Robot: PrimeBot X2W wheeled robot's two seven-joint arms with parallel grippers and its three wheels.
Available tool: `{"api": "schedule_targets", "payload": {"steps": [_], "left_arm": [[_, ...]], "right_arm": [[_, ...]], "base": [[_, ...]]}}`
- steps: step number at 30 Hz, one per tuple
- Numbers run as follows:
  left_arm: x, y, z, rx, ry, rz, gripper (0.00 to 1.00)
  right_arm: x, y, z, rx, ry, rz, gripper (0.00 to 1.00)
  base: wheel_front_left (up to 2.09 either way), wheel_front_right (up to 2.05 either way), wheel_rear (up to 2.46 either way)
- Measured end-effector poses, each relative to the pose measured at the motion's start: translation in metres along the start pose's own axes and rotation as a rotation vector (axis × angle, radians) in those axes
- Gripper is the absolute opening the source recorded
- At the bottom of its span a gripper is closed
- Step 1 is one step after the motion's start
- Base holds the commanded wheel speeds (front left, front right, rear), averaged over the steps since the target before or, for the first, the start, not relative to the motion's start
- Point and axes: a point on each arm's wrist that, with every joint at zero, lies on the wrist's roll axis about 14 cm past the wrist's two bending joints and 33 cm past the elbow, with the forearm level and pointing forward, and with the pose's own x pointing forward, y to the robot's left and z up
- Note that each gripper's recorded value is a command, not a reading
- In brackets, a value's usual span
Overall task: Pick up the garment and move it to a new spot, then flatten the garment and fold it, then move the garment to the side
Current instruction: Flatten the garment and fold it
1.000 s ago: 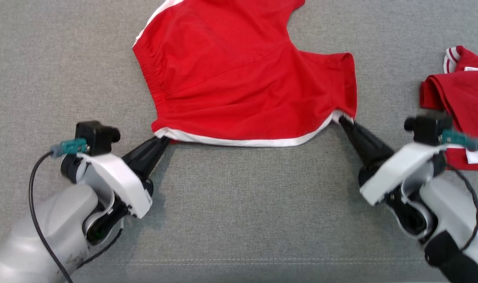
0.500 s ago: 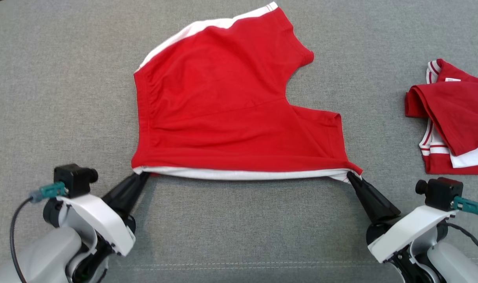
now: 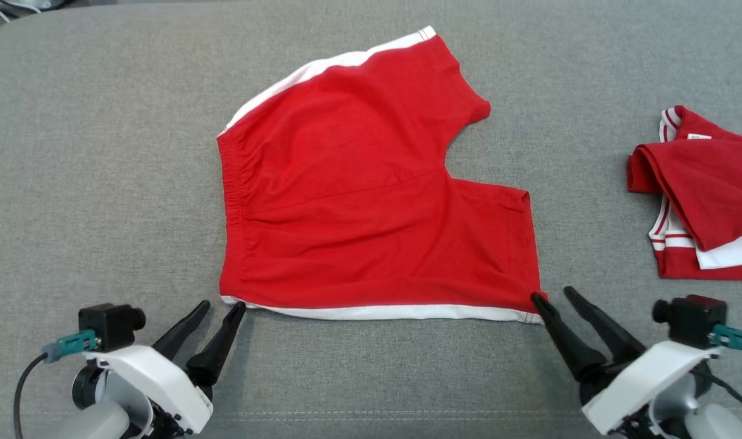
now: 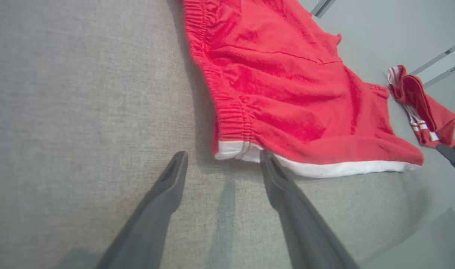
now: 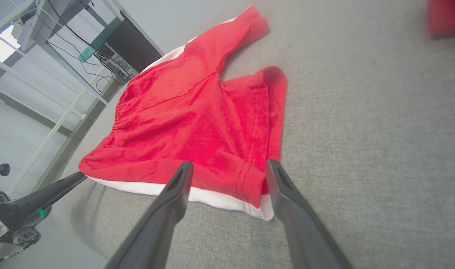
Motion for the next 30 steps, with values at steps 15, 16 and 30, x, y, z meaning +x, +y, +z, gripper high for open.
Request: {"api": "schedule_targets", "payload": {"steps": [15,16,30], "left_arm": [[-0.081,-0.008,0.180,0.175,-0.721,0.213,1.00],[-0.086,-0.010,0.187,0.189,-0.754,0.226,1.00],[-0.115,0.018,0.157,0.287,-0.792,0.390,1.00]], "right_arm": [[-0.029,0.005,0.130,-0.396,-0.416,-0.097,1.00],[-0.029,0.010,0.138,-0.435,-0.449,-0.093,1.00],[-0.047,0.000,0.121,-0.536,-0.505,-0.183,1.00]], "base": [[0.00,0.00,0.00],[0.00,0.00,0.00],[0.00,0.00,0.00]]}}
